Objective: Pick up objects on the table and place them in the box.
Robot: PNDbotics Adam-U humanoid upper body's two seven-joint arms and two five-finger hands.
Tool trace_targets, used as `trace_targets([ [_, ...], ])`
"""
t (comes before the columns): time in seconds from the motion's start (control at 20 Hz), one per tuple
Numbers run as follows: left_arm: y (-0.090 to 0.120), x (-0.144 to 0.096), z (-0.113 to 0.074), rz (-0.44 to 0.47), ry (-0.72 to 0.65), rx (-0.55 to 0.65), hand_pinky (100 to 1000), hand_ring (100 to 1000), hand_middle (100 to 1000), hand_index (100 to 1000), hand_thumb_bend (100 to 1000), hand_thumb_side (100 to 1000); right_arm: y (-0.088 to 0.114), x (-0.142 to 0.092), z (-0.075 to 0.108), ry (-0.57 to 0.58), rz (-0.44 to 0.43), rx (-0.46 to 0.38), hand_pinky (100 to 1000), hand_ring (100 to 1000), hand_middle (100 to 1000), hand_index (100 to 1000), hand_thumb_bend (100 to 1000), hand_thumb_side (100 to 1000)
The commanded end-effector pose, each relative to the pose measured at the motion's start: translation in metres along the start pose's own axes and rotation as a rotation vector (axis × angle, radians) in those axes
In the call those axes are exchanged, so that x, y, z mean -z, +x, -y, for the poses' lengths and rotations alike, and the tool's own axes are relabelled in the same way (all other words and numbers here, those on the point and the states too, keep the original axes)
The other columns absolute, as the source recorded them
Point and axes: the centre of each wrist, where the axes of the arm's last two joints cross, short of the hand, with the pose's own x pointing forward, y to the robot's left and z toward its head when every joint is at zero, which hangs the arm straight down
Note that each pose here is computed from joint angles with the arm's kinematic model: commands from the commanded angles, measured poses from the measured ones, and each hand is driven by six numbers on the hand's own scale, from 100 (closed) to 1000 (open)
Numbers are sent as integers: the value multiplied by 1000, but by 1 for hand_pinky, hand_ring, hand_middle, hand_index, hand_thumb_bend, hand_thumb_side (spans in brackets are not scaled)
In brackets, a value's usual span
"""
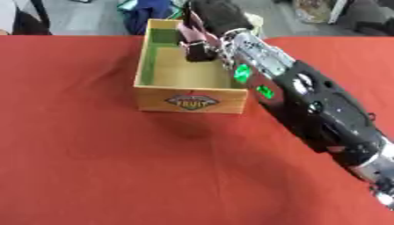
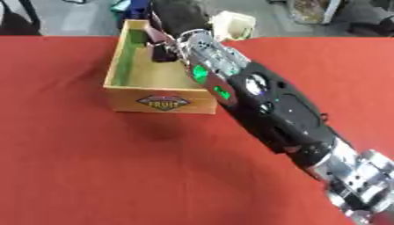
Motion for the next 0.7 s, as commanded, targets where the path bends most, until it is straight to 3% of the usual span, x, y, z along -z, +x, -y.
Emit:
trace_targets([
  [0.05, 7, 5, 4, 33, -17, -13, 425, 371, 385, 561, 100, 769, -3, 5, 4, -5, 16, -41, 346, 657, 586, 723, 100, 225],
  [0.25, 7, 5, 4, 33, -16, -17, 425, 371, 385, 561, 100, 770, -9, 8, -23, 34, 7, -124, 373, 664, 595, 727, 100, 264],
  [0.4, 7, 4, 4, 32, -14, -17, 426, 371, 386, 561, 100, 771, -11, 11, -37, 50, -1, -134, 414, 701, 626, 765, 100, 176],
  [0.45, 7, 4, 4, 31, -14, -17, 425, 371, 386, 561, 100, 771, -12, 12, -39, 56, -1, -132, 439, 720, 649, 789, 100, 151],
  [0.7, 7, 5, 5, 32, -16, -17, 426, 372, 386, 561, 100, 771, -12, 16, -37, 132, -13, -110, 483, 765, 731, 837, 100, 204],
])
